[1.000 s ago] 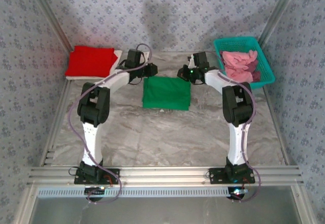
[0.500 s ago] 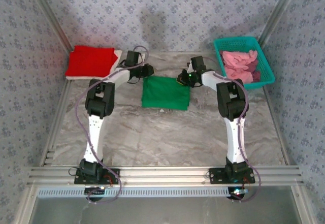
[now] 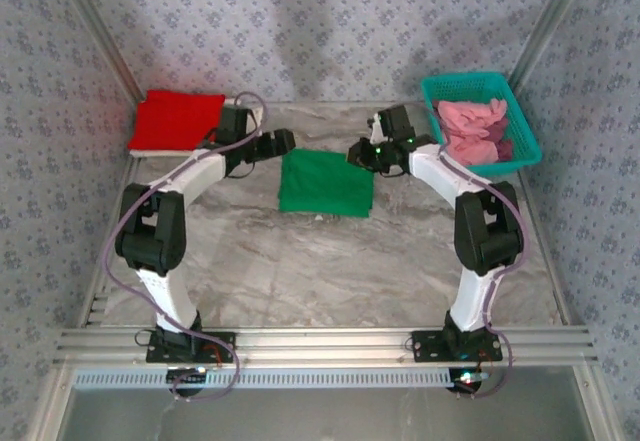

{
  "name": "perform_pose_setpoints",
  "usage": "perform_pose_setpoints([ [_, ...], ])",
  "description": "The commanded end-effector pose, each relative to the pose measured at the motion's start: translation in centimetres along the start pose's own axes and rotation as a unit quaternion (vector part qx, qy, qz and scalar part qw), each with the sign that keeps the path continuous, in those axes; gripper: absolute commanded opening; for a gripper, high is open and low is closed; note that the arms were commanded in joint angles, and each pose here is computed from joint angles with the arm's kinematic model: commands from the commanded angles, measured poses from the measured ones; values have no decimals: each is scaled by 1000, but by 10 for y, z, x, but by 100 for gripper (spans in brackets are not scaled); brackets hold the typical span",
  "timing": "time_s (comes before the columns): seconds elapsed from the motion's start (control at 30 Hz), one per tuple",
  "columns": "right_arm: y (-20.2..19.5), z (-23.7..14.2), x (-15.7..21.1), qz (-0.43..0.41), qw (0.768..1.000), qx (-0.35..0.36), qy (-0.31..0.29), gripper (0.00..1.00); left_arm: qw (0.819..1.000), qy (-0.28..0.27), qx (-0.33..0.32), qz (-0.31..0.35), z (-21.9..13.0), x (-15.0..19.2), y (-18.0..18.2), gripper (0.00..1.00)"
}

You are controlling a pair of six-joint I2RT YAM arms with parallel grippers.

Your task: Fold and stack the t-shirts

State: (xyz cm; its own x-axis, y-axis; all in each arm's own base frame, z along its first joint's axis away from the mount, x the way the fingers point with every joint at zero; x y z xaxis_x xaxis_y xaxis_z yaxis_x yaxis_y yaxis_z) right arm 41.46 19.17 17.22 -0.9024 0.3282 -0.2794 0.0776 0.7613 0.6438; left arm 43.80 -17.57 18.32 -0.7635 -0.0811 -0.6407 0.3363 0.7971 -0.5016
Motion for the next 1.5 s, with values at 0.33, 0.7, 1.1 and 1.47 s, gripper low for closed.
perform_pose_setpoints([
  [0.33,-72,62,30,50,995,58,65,4,993,113,8,-37,48,58,27,80],
  [0.7,-86,75,36,67,994,55,70,1,988,151,16,-22,83,68,10,74],
  [1.1,-86,76,34,77,994,39,71,0,989,145,-16,-21,73,67,13,20],
  [1.47,-60,43,22,66,996,7,51,4,987,112,-112,-18,19,43,53,0],
])
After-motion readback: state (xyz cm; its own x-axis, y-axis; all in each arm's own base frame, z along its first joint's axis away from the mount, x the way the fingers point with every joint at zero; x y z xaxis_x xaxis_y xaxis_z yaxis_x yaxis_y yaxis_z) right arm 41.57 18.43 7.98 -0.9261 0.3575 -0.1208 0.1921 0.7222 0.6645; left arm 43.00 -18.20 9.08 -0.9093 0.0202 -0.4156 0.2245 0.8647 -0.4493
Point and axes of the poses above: each hand's point on the last joint's axis, 136 mm out from that joint toward the fingers, its own z axis out along the fingers, its own y axis along the line the jaws close on, x = y × z, the point moved 6 cm from there along -z, back along the fingers, and after that the axes turned 10 degrees about z, right-handed, at the moved point
